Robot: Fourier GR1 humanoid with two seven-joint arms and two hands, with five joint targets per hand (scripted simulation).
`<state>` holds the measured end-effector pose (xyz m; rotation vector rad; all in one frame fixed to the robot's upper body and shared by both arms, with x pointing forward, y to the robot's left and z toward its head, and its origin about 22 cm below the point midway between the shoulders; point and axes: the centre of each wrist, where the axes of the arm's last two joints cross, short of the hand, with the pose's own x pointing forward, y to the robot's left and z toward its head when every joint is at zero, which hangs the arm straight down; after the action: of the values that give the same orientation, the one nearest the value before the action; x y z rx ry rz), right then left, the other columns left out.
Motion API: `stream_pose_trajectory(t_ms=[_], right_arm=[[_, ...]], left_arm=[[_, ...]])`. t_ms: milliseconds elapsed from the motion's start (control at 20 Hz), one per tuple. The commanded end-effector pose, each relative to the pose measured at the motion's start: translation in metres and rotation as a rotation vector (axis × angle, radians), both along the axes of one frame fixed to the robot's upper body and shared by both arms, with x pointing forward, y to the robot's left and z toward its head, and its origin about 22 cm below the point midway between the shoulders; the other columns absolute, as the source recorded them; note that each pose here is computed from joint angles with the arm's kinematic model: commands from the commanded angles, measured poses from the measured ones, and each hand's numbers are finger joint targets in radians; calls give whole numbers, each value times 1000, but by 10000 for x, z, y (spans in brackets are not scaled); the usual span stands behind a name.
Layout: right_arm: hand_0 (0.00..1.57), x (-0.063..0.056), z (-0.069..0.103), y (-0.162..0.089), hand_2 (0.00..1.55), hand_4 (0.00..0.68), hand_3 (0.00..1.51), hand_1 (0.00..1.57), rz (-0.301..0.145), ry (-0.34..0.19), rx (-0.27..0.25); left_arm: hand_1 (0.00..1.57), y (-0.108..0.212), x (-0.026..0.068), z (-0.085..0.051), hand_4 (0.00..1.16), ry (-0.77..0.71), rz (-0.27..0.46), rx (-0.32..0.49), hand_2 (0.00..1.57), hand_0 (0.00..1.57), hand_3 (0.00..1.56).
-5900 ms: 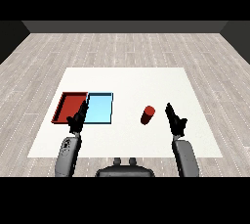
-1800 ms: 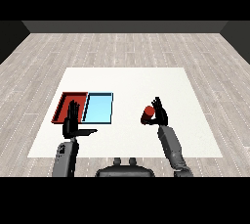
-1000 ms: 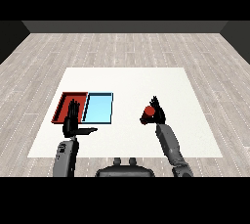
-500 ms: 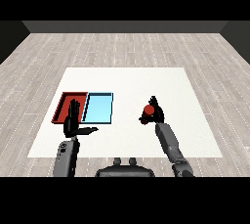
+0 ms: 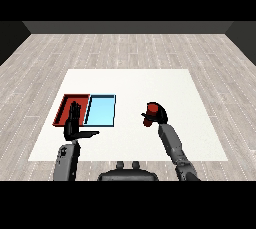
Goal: Pick the red can and put it in the red box
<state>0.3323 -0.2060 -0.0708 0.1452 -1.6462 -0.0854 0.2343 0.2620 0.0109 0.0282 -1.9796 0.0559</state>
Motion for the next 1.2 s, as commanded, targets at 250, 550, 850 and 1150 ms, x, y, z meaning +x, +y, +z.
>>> stream_pose_trajectory(t_ms=[250,550,850,1150], right_arm=[[1466,14,237,254,1455,646,1425,1466,4,-37,-92],[1457,-20,240,255,1446,661,1411,1457,1,-113,-92],[1435,-36,467,110,1435,649,1406,1435,11,-193,-85],[1432,-148,775,278,1447,653,1420,1432,-13,-212,-80]], left_arm=[[0,-95,-130,118,0,-9,-15,15,0,0,0],[0,30,52,-20,0,4,-22,-7,0,0,0],[0,-351,73,-3,0,39,-55,79,0,0,0],[0,-721,147,83,0,78,-181,42,0,0,0]])
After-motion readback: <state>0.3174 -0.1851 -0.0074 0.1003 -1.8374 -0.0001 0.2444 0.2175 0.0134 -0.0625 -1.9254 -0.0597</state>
